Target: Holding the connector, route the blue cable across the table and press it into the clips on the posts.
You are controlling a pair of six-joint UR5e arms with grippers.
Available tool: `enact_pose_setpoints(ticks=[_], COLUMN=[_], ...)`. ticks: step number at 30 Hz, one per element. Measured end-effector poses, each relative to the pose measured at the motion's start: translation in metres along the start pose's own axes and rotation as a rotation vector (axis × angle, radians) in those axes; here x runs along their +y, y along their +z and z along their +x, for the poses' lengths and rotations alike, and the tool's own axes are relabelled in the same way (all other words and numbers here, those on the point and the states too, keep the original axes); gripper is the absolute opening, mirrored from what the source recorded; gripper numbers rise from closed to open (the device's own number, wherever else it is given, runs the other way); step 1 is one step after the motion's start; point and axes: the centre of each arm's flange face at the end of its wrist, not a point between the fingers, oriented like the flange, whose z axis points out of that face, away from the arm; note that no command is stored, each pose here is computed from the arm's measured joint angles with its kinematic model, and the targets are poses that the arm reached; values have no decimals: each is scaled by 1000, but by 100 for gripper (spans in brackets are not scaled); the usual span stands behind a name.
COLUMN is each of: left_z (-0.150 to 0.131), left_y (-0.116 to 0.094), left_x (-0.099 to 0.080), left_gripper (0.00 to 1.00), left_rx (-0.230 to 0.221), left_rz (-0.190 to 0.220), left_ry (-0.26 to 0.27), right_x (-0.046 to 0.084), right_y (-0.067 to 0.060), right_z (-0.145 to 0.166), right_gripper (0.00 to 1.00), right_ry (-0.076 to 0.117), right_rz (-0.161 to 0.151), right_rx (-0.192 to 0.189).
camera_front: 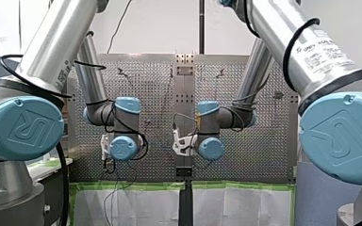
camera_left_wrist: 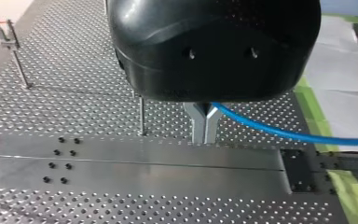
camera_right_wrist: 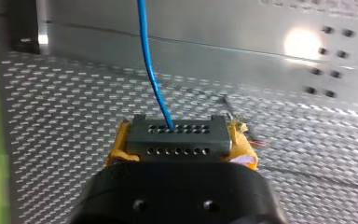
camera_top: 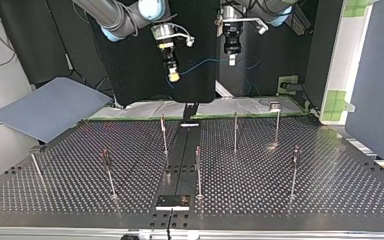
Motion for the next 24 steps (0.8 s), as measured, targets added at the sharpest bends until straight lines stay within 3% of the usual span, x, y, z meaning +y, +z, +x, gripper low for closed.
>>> enact_pose_setpoints(ticks=[6,12,19,24], left_z=[1,1,-3,-14], left_y=[-1,-1,-4,-7], left_x=[1,1,-2,-4], left_gripper=[0,0,0,0], left_rx=[9,10,9,7], left_rz=[0,0,13,22], left_ry=[6,7,2,-5], right_x=[-1,0,-1,-6], right_y=[-8,-13,-12,4], right_z=[-26,-33,-29,6], right_gripper=[0,0,0,0], right_ry=[-24,-37,-37,-8], right_rz=[10,16,17,22], right_rx=[-88,-138,-139,-89])
